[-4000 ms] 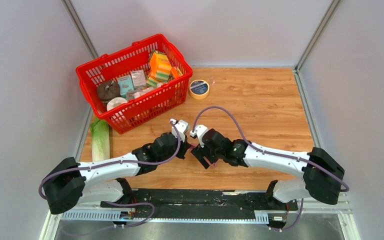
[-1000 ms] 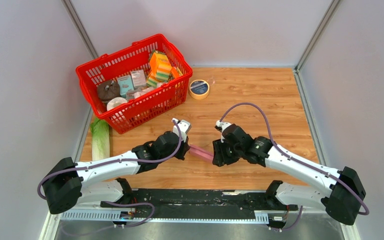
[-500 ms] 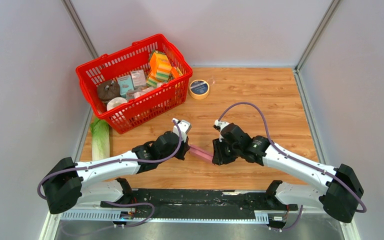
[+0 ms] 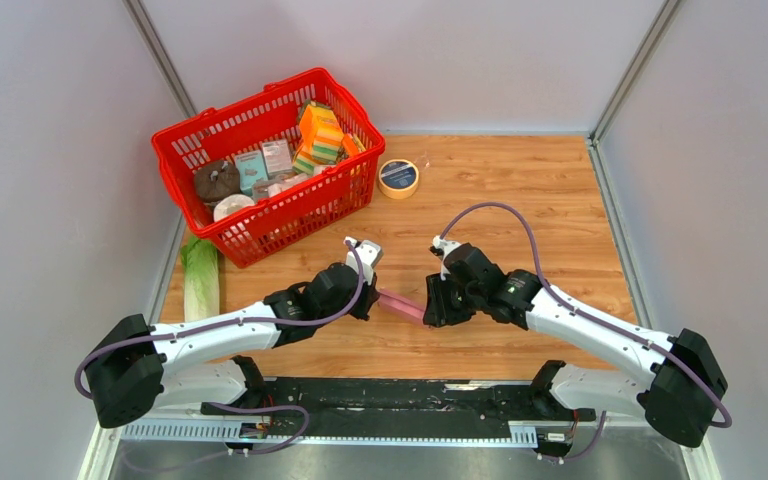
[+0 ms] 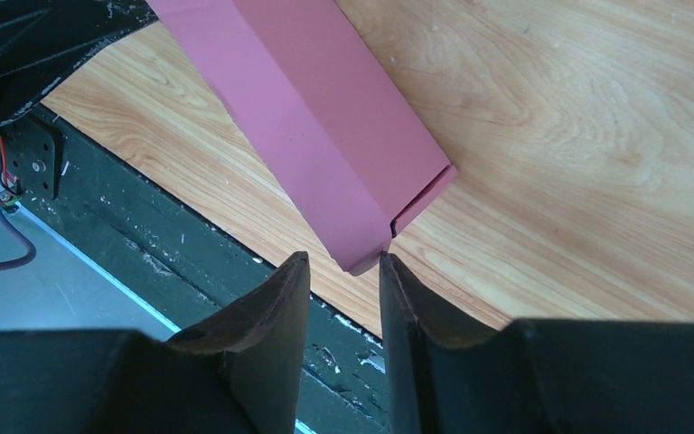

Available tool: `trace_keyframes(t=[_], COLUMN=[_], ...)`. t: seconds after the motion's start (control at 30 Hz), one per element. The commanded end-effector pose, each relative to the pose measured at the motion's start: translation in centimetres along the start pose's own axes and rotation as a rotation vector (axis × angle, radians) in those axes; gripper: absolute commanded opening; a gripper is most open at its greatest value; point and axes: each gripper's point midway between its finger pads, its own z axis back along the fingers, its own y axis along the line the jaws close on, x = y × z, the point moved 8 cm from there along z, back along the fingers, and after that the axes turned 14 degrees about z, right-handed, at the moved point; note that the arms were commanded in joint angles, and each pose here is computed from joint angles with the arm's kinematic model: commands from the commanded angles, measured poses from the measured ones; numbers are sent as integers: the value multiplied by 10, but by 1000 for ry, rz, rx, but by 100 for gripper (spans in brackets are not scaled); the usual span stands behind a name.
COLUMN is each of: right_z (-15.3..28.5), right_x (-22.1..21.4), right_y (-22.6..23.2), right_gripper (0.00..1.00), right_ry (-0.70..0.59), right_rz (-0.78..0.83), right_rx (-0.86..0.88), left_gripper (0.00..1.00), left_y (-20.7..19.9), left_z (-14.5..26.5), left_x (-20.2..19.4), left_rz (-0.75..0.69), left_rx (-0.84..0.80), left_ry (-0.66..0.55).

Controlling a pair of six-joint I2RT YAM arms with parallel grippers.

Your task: Fold the paper box

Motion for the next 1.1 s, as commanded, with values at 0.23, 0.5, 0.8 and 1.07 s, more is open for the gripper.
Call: trace_keyframes(t=[0.23,0.5,0.8,1.07], right_z=[1,-1,-3,-1], right_x=[10,10,8,9], right_y=[-2,-4,-5,-9], right_gripper=[38,44,38,39], right_ry=[-59,-56,-67,-100], right_rz=[13,-2,-48,-78], right_rx=[-29,-42,41,84], left_gripper=[0,0,0,0], left_y=[-11,-11,-13,-13], left_z=[1,1,2,3], left_x=[9,10,11,12], left_rz=[2,0,4,3], left_rx=[-37,-37,-43,-48], left_ry=[-15,-15,-20,-26])
